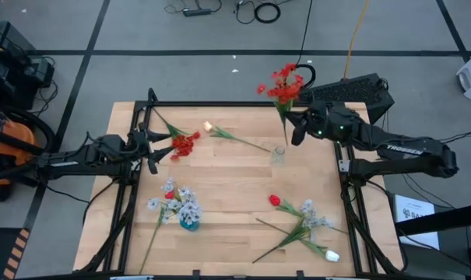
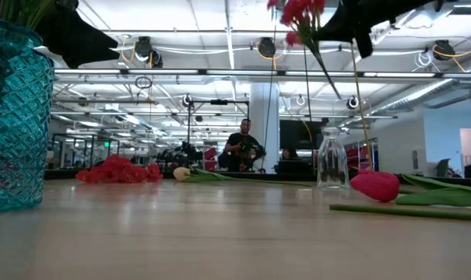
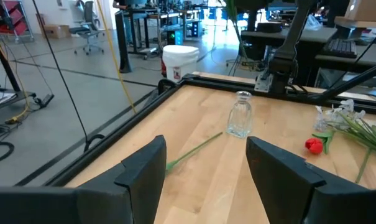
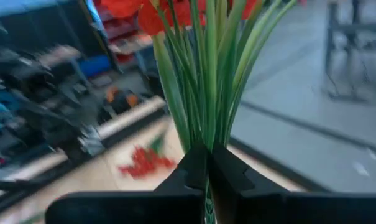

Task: Sort flowers into vase by color
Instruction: Put the right red flowers into the transparent flower vase

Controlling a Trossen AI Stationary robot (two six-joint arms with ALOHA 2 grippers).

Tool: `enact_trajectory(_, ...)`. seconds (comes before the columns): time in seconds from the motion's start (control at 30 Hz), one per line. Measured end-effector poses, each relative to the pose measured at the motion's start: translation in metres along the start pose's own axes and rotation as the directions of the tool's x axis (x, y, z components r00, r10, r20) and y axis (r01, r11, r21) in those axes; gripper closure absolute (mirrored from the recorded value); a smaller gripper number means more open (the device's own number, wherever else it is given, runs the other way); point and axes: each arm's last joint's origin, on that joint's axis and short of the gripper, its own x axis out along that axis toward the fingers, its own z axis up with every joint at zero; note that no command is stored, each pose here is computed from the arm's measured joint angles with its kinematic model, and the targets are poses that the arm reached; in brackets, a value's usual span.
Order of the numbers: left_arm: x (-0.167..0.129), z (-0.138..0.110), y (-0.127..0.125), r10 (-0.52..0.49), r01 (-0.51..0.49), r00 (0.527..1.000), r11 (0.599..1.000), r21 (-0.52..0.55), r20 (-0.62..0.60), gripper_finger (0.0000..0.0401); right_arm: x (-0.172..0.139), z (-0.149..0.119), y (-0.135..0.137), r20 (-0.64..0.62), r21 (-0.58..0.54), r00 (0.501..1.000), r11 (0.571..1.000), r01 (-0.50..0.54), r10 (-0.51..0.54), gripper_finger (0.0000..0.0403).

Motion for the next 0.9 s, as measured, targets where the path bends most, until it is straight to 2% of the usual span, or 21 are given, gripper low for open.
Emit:
enact_trajectory(0.1, 0.0, 0.0, 0.0, 0.0, 0.0, 1.0, 1.0, 0.0, 0.0, 0.0173, 0.003, -0.01, -0.002, 0.095, -0.003, 0.994, 0.999, -0.048, 0.048, 0.0403)
enact_trajectory(0.33, 0.0, 0.0, 0.0, 0.0, 0.0, 1.0, 1.0, -0.002, 0.0, 0.0173, -0.007, -0.051, -0.017, 0.234, 0.031, 0.964, 0.99, -0.14, 0.129, 0.0402)
enact_trajectory(0.47, 0.0, 0.0, 0.0, 0.0, 0.0, 1.0, 1.0, -0.002, 0.0, 0.0173, -0.012, -0.065, -0.023, 0.239, 0.029, 0.963, 0.99, -0.139, 0.128, 0.0402)
enact_trajectory(0.7, 0.0, 0.0, 0.0, 0.0, 0.0, 1.0, 1.0, -0.003, 0.0, 0.0173, -0.013, -0.069, -0.025, 0.23, -0.011, 0.965, 0.992, -0.126, 0.125, 0.0402)
enact_trajectory(0.9, 0.0, 0.0, 0.0, 0.0, 0.0, 1.0, 1.0, -0.003, 0.0, 0.0173, -0.011, -0.076, -0.027, 0.157, -0.043, 0.982, 0.994, -0.101, 0.106, 0.0402)
